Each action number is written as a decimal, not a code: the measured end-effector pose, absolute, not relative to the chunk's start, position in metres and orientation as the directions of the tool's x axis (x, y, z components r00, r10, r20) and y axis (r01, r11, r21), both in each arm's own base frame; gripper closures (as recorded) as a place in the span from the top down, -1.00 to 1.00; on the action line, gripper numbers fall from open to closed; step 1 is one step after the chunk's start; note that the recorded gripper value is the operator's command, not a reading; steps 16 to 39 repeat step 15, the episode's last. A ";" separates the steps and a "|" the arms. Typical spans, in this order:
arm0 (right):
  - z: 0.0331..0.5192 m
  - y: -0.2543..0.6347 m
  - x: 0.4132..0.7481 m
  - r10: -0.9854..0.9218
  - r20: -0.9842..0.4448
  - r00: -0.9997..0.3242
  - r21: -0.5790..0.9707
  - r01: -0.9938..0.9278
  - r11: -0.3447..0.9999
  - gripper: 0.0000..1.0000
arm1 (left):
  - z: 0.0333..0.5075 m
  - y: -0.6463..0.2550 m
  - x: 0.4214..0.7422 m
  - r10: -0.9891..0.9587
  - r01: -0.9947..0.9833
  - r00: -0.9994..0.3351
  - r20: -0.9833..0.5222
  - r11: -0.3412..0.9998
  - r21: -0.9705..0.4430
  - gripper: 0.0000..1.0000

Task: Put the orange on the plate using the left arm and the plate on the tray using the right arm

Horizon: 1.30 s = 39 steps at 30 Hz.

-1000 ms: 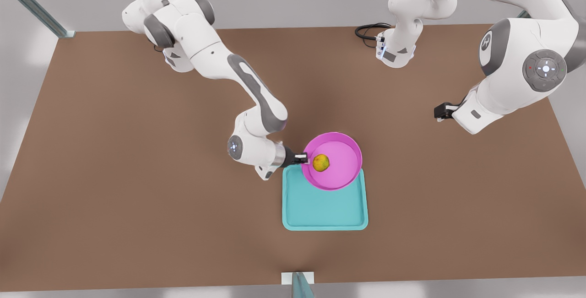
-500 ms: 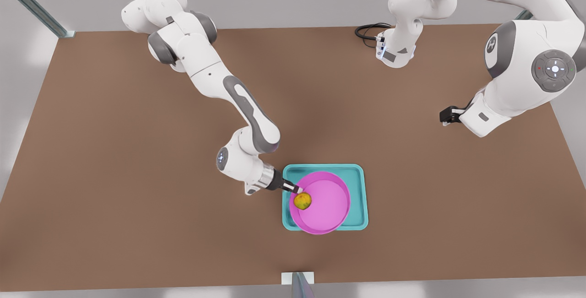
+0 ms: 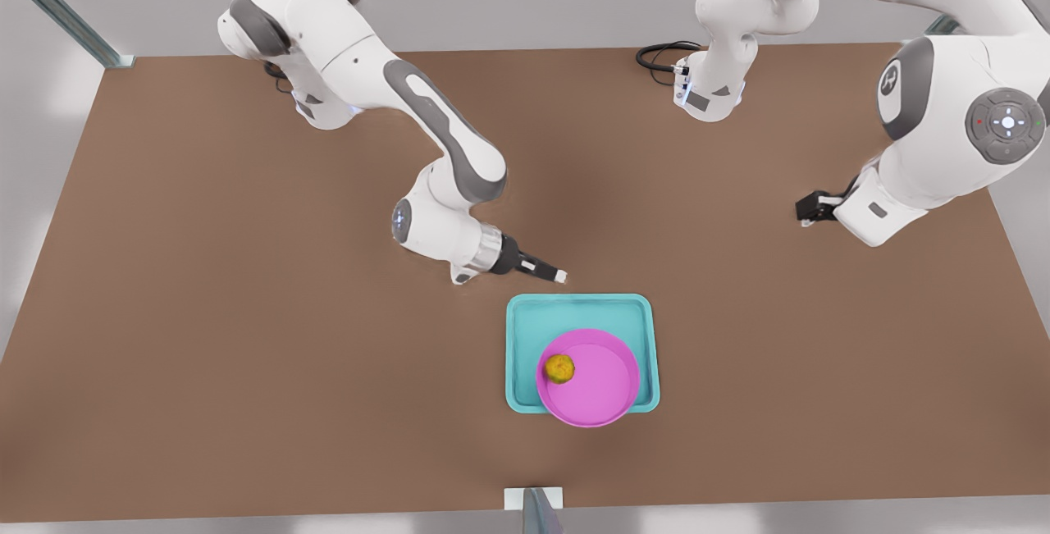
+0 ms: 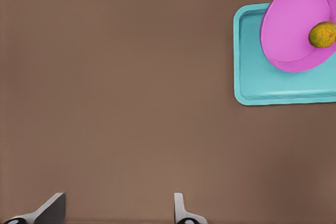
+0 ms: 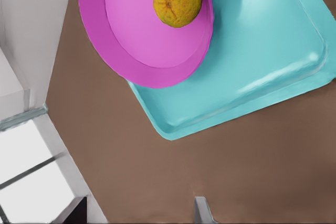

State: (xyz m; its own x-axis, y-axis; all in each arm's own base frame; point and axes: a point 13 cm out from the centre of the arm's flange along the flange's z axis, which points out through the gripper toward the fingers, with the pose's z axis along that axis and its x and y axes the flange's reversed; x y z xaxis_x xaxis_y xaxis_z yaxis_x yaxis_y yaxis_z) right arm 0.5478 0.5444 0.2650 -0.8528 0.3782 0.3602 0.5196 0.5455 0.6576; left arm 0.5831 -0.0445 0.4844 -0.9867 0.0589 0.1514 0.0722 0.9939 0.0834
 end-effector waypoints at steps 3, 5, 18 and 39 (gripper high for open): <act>0.312 0.423 0.579 0.295 0.166 -0.941 0.584 0.335 0.739 1.00 | 0.478 -0.041 0.586 0.053 0.068 -0.986 0.161 0.994 0.086 1.00; 0.354 0.322 0.641 0.141 -0.065 -0.988 0.390 0.105 0.915 1.00 | 0.476 -0.041 0.586 0.054 0.069 -0.985 0.163 0.994 0.087 1.00; 0.492 0.117 0.575 -0.167 -0.029 -0.986 -0.161 -0.160 0.974 1.00 | 0.474 -0.042 0.586 0.057 0.072 -0.984 0.168 0.994 0.087 1.00; 0.492 0.117 0.575 -0.167 -0.029 -0.986 -0.161 -0.160 0.974 1.00 | 0.474 -0.042 0.586 0.057 0.072 -0.984 0.168 0.994 0.087 1.00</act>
